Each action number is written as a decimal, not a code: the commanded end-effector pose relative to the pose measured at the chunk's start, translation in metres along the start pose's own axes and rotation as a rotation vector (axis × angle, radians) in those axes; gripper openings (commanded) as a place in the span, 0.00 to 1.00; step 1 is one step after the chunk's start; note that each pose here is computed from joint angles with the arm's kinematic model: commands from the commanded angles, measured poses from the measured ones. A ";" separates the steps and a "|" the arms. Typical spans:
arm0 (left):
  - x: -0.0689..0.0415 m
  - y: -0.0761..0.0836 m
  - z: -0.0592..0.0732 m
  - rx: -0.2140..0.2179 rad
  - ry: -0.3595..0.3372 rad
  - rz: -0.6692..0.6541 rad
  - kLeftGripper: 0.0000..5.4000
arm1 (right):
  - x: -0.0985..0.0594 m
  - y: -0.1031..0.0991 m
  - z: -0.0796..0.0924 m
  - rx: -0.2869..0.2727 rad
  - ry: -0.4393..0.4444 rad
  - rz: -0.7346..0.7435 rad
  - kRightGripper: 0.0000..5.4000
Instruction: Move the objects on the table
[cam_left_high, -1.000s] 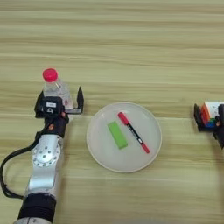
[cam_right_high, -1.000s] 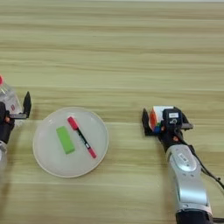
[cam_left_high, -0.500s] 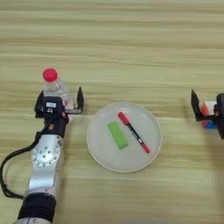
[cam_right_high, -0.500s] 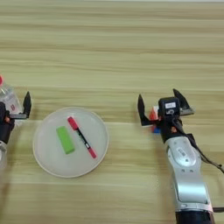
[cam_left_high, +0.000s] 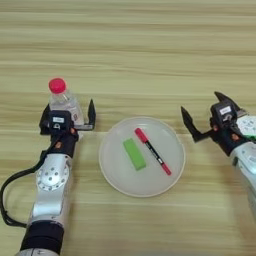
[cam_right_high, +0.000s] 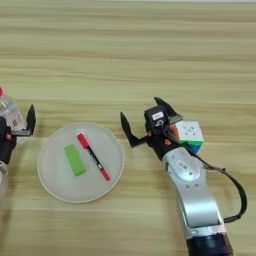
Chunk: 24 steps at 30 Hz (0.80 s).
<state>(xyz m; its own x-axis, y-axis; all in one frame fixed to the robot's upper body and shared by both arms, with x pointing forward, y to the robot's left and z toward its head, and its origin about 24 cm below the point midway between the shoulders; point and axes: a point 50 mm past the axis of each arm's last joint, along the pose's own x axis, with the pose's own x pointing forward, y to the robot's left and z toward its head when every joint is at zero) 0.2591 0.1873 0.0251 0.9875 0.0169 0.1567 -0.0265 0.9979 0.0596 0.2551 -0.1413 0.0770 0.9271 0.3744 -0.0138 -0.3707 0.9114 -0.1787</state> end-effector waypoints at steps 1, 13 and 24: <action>0.000 -0.001 0.000 0.011 0.012 -0.007 1.00 | 0.009 0.011 0.007 0.010 0.017 0.076 0.99; 0.000 -0.002 0.000 0.009 0.013 -0.005 1.00 | 0.022 0.031 0.000 -0.006 0.101 0.167 0.99; 0.000 -0.002 0.000 0.008 0.012 -0.005 1.00 | 0.026 0.036 -0.018 -0.013 0.158 0.175 0.99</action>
<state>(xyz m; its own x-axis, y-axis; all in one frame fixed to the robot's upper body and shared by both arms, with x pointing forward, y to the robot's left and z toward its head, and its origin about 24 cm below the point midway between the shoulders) 0.2592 0.1869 0.0252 0.9875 0.0200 0.1562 -0.0294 0.9979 0.0581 0.2632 -0.1041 0.0519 0.8478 0.4909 -0.2006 -0.5225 0.8378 -0.1582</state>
